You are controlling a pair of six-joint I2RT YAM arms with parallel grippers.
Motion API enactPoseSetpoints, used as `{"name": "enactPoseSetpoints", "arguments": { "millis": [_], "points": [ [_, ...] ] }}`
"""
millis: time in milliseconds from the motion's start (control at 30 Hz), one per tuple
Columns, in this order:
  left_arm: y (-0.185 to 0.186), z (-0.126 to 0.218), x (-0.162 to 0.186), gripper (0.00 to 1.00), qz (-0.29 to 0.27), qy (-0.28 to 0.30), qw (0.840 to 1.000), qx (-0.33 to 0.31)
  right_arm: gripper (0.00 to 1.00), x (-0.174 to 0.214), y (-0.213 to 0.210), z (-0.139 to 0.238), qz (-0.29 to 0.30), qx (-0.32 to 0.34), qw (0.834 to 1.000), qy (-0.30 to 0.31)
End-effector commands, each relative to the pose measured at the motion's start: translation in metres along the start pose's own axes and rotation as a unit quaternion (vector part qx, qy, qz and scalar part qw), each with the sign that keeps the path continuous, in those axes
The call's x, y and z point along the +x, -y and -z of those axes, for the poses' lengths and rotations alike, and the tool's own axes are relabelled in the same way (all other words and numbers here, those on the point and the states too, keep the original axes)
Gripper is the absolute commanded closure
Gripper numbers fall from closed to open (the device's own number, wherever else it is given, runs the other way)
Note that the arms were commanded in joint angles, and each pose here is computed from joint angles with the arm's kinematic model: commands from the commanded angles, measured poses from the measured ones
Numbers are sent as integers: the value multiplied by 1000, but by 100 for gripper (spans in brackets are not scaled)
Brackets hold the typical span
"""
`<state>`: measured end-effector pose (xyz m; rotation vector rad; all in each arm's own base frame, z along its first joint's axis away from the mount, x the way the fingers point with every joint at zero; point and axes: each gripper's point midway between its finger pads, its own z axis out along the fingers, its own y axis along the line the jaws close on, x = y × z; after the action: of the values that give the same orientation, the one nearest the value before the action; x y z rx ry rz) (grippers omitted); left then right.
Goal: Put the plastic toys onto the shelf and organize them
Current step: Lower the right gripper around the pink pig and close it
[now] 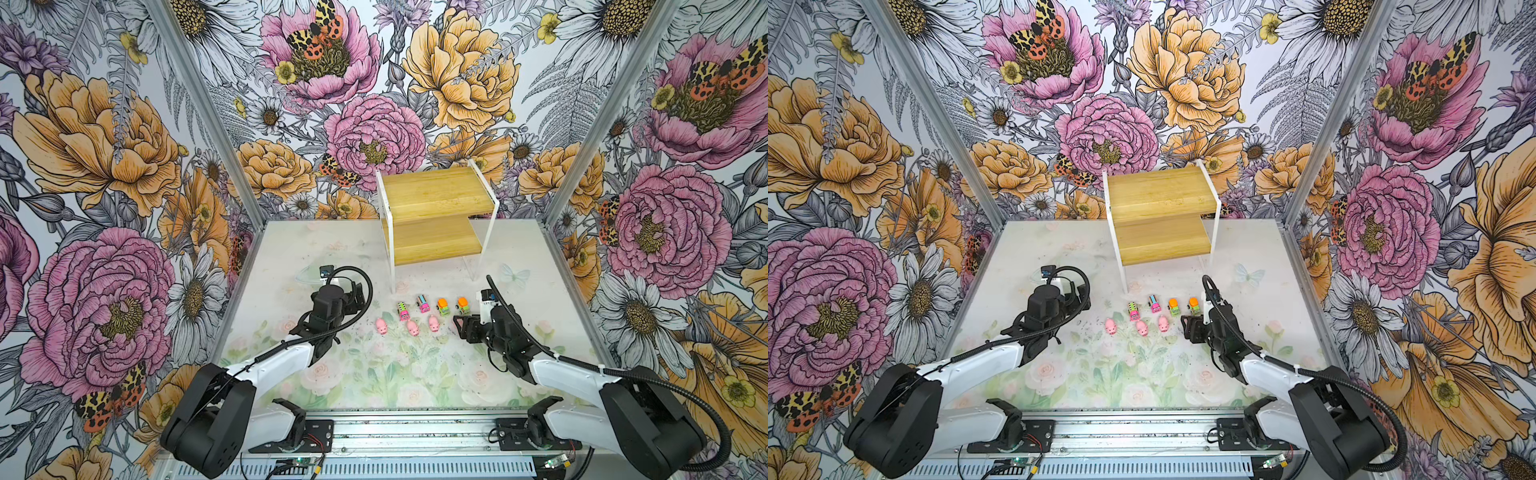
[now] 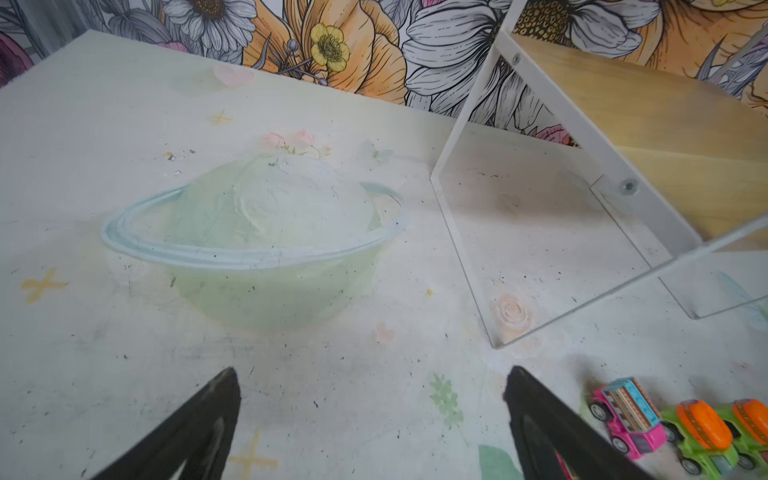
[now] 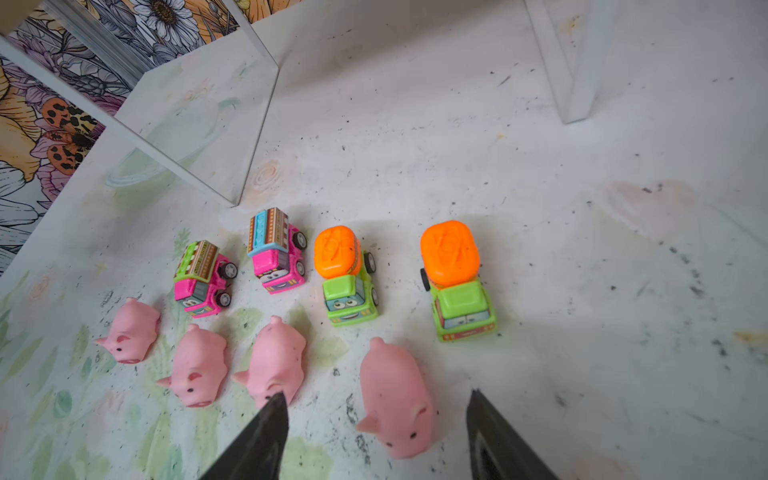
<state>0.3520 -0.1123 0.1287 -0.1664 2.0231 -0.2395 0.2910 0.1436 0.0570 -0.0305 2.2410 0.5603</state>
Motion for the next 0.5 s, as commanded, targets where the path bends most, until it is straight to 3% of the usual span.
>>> {"name": "enactPoseSetpoints", "arguments": {
  "millis": [0,467],
  "points": [
    [-7,0,19,1,18,-17,1000,-20,34,-14,0,-6,-8,10,1000,24],
    [-6,1,35,1,16,-34,999,-16,42,-6,-3,-21,14,11,1000,0]
  ]
}}
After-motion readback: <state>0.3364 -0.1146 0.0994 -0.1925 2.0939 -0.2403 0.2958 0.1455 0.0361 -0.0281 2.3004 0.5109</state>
